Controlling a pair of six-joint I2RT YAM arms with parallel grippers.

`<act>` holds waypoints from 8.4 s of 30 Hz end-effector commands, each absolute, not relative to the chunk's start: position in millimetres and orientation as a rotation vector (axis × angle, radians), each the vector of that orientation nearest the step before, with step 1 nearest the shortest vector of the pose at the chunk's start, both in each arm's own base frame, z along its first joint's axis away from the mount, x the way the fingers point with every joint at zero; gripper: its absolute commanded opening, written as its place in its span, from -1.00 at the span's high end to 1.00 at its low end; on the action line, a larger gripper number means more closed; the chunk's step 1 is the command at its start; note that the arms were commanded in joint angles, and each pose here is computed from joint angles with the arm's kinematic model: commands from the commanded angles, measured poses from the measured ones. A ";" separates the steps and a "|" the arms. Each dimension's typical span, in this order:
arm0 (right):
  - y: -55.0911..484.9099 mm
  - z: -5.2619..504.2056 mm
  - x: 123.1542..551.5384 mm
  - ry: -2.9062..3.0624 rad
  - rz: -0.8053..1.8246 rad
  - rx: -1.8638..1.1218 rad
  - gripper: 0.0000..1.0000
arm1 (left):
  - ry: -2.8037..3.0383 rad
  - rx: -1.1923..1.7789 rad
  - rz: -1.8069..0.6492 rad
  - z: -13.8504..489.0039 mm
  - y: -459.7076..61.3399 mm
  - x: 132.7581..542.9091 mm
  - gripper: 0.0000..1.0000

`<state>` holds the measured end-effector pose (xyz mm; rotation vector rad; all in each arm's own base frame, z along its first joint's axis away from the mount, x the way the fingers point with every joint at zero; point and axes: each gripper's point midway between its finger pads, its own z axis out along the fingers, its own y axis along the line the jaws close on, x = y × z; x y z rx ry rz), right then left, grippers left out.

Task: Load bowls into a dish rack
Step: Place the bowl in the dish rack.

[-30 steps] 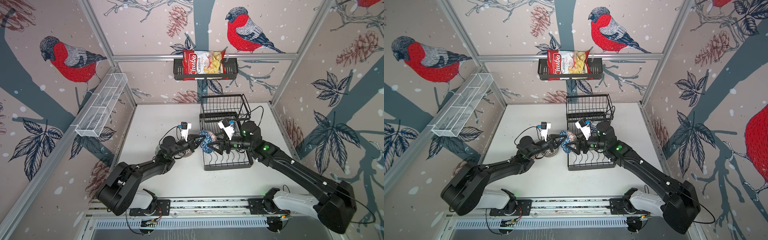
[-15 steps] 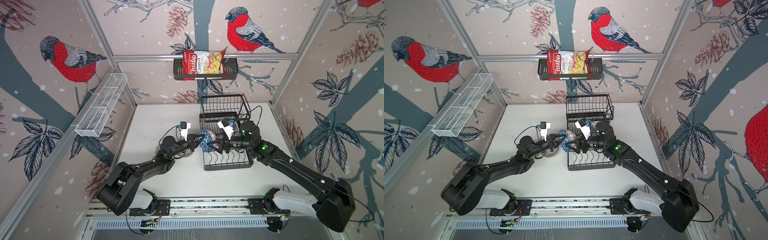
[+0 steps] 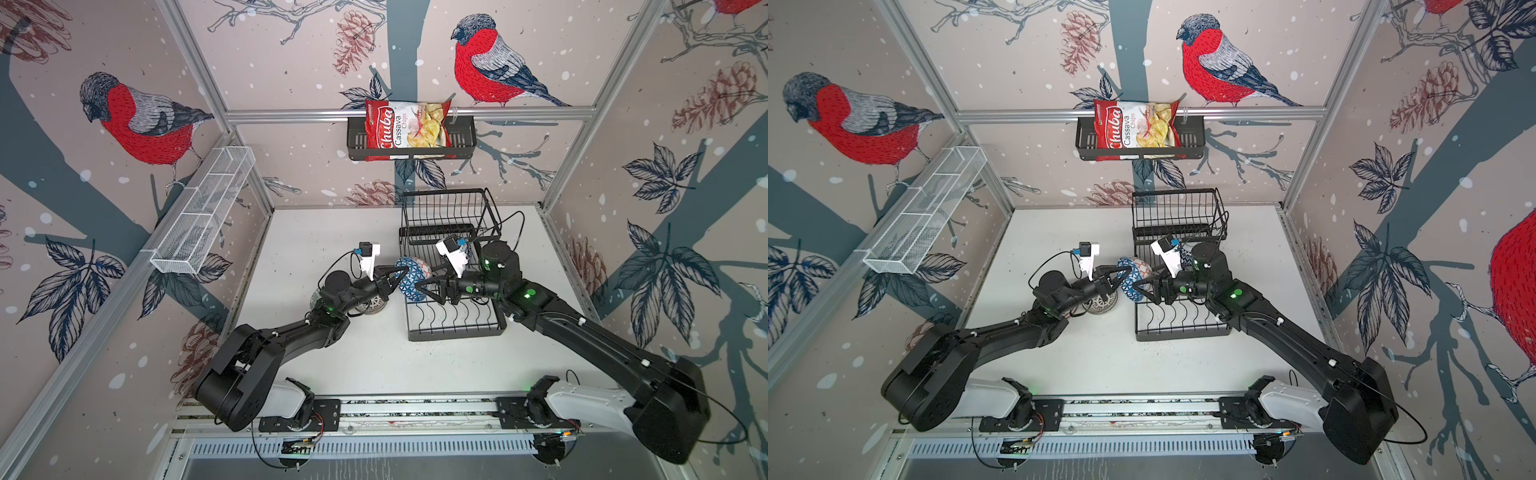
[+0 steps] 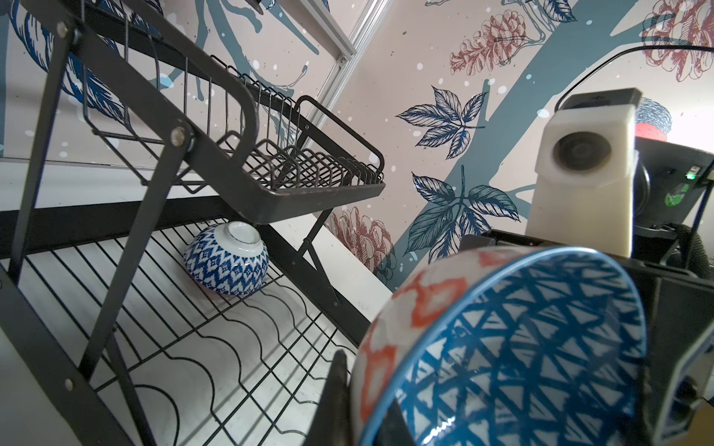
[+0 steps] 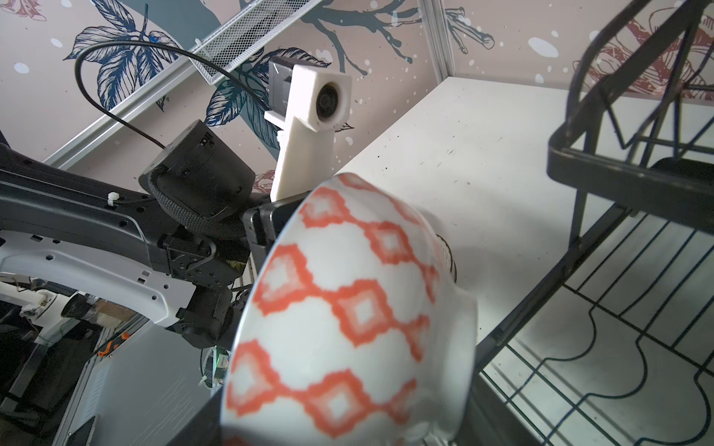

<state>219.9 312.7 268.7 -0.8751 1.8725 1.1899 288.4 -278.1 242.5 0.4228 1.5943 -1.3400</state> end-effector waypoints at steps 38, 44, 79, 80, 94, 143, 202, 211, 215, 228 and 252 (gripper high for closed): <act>286.9 264.8 258.2 1.907 1.010 -0.658 -0.09 | 1.567 0.444 -1.327 257.0 -276.0 286.6 -0.38; 276.0 245.4 272.8 1.966 0.871 -0.623 -0.09 | 1.575 0.421 -1.259 258.7 -267.3 287.8 -0.39; 257.3 166.8 308.3 2.058 0.053 -0.695 -0.06 | 1.610 0.351 -0.983 259.3 -225.3 284.1 -0.49; 258.1 164.8 309.8 2.059 0.037 -0.699 -0.06 | 1.612 0.349 -0.981 258.6 -224.6 284.0 -0.49; 264.7 145.4 327.1 2.012 -0.252 -0.799 -0.03 | 1.622 0.339 -0.963 252.0 -219.9 282.1 -0.49; 290.6 130.4 398.6 1.704 -0.555 -1.039 -0.04 | 1.651 0.268 -0.856 242.3 -197.0 282.0 -0.50; 278.6 111.7 448.8 1.558 -0.810 -1.138 -0.16 | 1.661 0.253 -0.850 242.7 -193.5 279.9 -0.50; 278.8 93.3 451.2 1.569 -0.819 -1.179 -0.24 | 1.656 0.251 -0.843 243.8 -191.8 278.9 -0.50; 278.8 88.5 451.5 1.574 -0.818 -1.184 -0.33 | 1.658 0.251 -0.840 243.7 -191.6 279.1 -0.50; 280.4 88.6 452.9 1.582 -0.803 -1.180 -0.66 | 1.659 0.252 -0.841 242.8 -191.5 278.4 -0.50; 283.0 109.3 453.6 1.619 -0.731 -1.087 -0.99 | 1.653 0.245 -0.837 241.8 -188.1 274.8 -0.50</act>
